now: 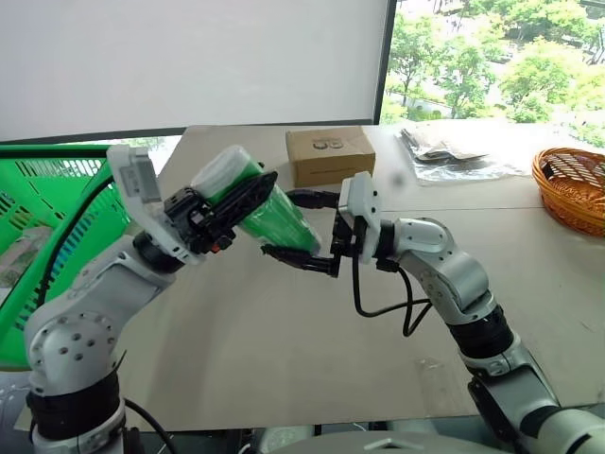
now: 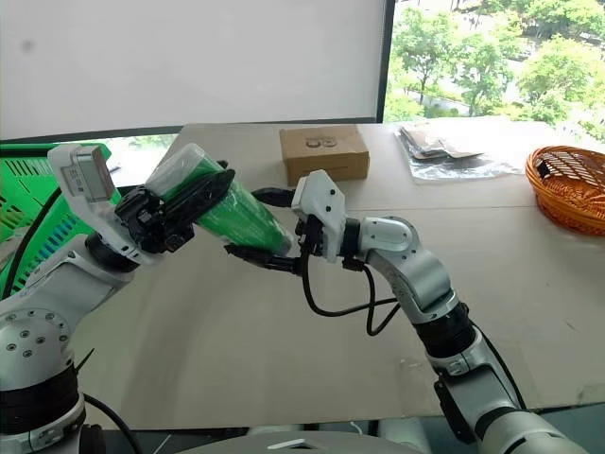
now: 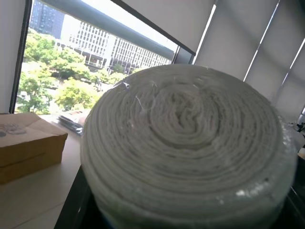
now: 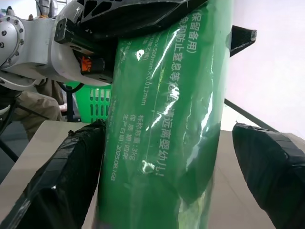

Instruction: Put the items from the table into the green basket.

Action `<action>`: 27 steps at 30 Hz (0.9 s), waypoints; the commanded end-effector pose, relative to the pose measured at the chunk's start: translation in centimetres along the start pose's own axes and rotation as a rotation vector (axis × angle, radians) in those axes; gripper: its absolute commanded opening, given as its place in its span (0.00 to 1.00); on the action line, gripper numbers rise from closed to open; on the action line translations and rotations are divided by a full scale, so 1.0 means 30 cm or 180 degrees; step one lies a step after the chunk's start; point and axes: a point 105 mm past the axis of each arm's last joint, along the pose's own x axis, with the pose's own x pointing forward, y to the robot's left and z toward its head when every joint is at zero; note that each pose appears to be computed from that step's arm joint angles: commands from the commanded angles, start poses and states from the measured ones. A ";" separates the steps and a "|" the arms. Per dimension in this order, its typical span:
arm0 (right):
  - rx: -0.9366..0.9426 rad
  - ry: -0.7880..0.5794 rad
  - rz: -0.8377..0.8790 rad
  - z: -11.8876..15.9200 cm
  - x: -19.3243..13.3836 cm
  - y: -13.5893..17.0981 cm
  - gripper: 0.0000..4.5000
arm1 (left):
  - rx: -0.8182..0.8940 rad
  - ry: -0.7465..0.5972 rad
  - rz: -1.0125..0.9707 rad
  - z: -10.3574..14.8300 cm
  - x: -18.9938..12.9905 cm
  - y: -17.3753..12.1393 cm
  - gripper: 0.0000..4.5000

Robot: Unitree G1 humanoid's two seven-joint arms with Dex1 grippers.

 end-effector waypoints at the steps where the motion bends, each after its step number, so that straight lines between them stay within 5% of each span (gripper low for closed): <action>1: -0.0073 0.0095 -0.0221 0.012 -0.076 -0.046 1.00 | 0.0535 -0.0054 0.0489 0.078 -0.007 0.071 0.42; 7: 0.0068 0.0340 -0.0292 0.019 -0.303 -0.106 1.00 | 0.1712 -0.0015 0.1947 0.338 -0.150 0.263 0.42; 13: 0.0352 -0.0045 -0.0242 0.166 -0.455 -0.128 1.00 | 0.2829 0.0563 0.3930 0.559 -0.549 0.462 0.42; 18: 0.0408 -0.0071 -0.0034 0.237 -0.469 -0.112 1.00 | 0.2877 0.0850 0.5014 0.597 -0.858 0.534 0.42; 27: 0.0396 -0.0178 0.0105 0.264 -0.424 -0.101 1.00 | 0.2649 0.0763 0.5136 0.557 -0.967 0.632 0.42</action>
